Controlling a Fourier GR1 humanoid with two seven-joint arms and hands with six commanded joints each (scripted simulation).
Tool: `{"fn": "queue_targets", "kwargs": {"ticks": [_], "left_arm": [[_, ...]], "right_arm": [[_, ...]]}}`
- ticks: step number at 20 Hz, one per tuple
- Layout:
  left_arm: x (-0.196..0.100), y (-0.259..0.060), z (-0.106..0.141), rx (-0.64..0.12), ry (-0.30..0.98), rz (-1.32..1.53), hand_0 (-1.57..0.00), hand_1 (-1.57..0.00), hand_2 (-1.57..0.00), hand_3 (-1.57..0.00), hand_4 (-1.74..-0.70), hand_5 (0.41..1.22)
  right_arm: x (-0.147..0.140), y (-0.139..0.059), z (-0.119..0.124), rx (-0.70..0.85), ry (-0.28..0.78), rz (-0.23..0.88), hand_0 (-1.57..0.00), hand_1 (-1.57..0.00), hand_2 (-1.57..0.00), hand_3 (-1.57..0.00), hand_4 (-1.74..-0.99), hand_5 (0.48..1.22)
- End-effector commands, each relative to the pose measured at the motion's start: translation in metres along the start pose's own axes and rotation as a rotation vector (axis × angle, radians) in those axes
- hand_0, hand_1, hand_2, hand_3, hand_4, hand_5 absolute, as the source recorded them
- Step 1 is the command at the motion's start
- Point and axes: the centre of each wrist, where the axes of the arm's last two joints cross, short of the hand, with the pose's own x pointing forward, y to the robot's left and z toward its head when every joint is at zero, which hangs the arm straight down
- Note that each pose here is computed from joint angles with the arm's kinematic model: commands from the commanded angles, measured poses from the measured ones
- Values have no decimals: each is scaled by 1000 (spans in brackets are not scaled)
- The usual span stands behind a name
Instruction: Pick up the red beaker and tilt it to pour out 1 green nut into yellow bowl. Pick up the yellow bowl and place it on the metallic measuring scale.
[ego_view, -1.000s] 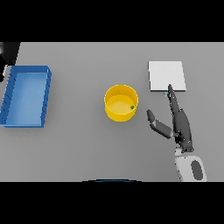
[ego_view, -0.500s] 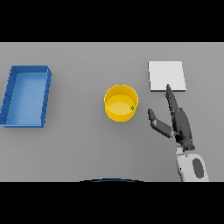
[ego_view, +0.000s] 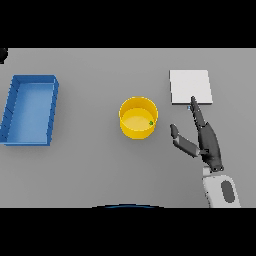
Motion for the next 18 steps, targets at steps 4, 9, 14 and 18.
{"fn": "queue_targets", "kwargs": {"ticks": [4,9,14,18], "left_arm": [[-28,-19,14,-13,32,24,-1571,-1571,-1571,-1387,-1741,1221],[-50,-26,53,-88,102,15,-1571,-1571,-1571,-1366,-1735,955],[-54,-9,84,-292,-27,-79,-1253,-1104,-1049,-884,-1031,714],[-60,0,86,-362,-16,-156,-513,-452,-429,-361,-785,656]], "right_arm": [[-2,4,0,-2,18,-2,1,1,1,1,-1195,690],[-4,6,3,4,23,-11,1,1,1,1,-1168,679],[2,4,1,3,1,7,1,1,1,1,-1161,669],[1,-1,2,0,-11,4,1,1,1,1,-1147,680]]}}
